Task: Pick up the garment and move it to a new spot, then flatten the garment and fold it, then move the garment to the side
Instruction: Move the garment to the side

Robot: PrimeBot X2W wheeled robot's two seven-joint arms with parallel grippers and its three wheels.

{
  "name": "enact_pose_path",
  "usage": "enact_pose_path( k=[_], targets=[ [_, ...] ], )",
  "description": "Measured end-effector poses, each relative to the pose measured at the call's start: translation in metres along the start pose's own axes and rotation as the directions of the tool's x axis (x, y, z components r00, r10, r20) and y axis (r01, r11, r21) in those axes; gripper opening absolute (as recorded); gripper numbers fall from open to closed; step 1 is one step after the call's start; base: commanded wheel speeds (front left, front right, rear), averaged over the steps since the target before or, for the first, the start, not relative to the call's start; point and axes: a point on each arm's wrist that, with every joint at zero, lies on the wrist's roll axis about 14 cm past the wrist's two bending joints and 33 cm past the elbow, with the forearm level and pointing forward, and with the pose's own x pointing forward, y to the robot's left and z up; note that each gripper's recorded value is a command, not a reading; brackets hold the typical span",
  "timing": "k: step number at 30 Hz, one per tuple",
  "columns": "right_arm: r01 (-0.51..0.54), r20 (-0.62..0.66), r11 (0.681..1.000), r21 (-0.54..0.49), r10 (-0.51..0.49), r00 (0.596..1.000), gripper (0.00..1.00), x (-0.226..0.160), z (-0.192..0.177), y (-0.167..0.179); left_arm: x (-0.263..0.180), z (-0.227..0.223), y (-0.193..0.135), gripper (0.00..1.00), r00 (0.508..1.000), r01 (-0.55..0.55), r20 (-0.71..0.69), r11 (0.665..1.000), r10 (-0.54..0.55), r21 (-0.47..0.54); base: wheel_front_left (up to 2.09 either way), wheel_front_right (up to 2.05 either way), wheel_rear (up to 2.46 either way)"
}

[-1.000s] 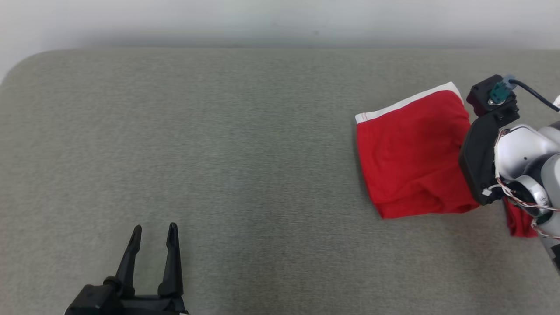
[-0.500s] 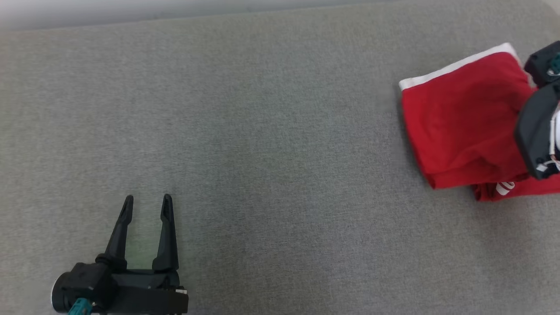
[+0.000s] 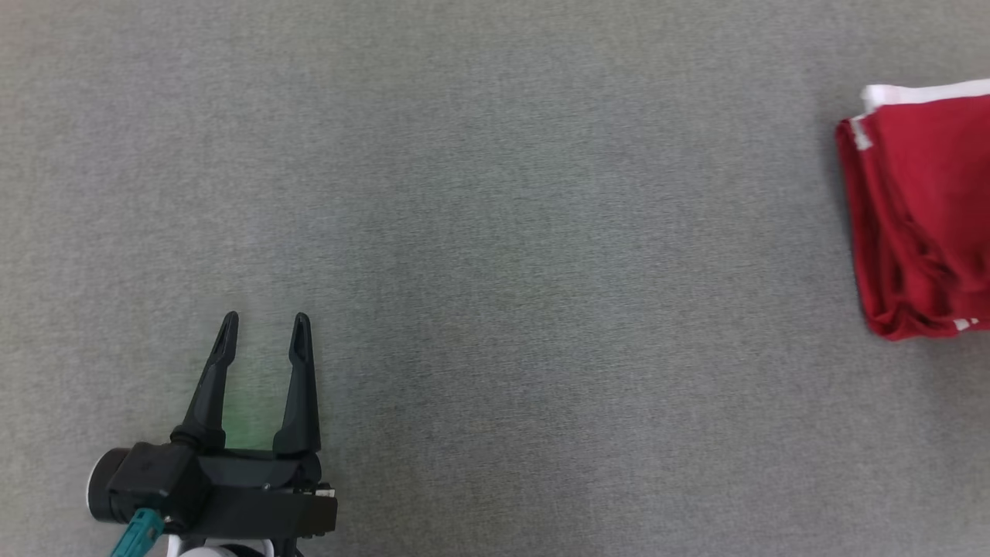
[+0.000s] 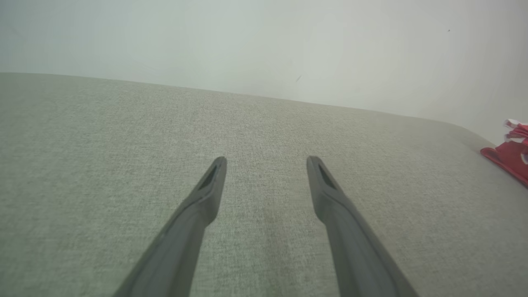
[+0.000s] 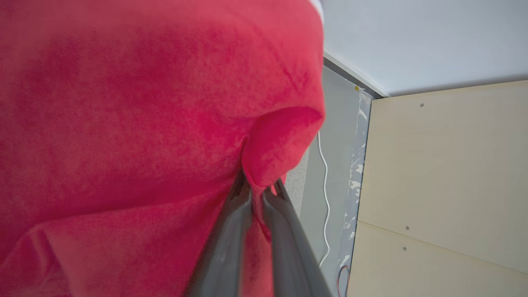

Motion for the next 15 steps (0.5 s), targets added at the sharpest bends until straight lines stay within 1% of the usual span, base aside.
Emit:
enact_pose_path(
  k=[1, 2, 3, 8, 11, 13, 15],
  targets=[
    [0.01, 0.004, 1.0, 0.009, -0.01, 1.0, 0.0, 0.003, -0.001, -0.003, -0.001, 0.001, 0.001, 1.0, 1.0, -0.004, 0.001, 1.0, 0.004, 0.003, 0.0, 0.0, 0.0],
    [0.018, 0.017, 1.0, 0.012, -0.018, 1.0, 0.65, 0.005, 0.0, -0.004, -0.001, 0.002, 0.003, 1.0, 1.0, -0.008, 0.005, 1.0, 0.008, 0.006, 0.0, 0.0, 0.0],
    [0.023, 0.026, 0.999, 0.021, -0.024, 0.999, 1.0, 0.008, 0.0, -0.006, -0.001, 0.003, 0.005, 1.0, 1.0, -0.012, 0.008, 1.0, 0.011, 0.008, 0.0, 0.0, 0.0],
    [0.006, 0.093, 0.995, 0.104, -0.016, 0.996, 1.0, 0.013, 0.004, 0.003, -0.005, 0.013, 0.012, 1.0, 0.999, -0.035, 0.027, 0.999, 0.034, 0.022, 0.0, 0.0, 0.0],
    [-0.028, 0.176, 0.985, 0.17, -0.002, 0.984, 1.0, 0.006, 0.013, 0.013, -0.013, 0.02, 0.016, 1.0, 0.998, -0.053, 0.039, 0.998, 0.052, 0.03, 0.0, 0.0, 0.0],
    [-0.063, 0.26, 0.978, 0.198, 0.01, 0.965, 1.0, -0.003, 0.022, 0.023, -0.021, 0.025, 0.019, 1.0, 0.997, -0.067, 0.045, 0.997, 0.066, 0.035, 0.0, 0.0, 0.0],
    [-0.104, 0.356, 0.968, 0.229, 0.016, 0.934, 1.0, -0.016, 0.033, 0.033, -0.031, 0.03, 0.022, 1.0, 0.995, -0.085, 0.05, 0.996, 0.083, 0.037, 0.0, 0.0, 0.0]
  ],
)
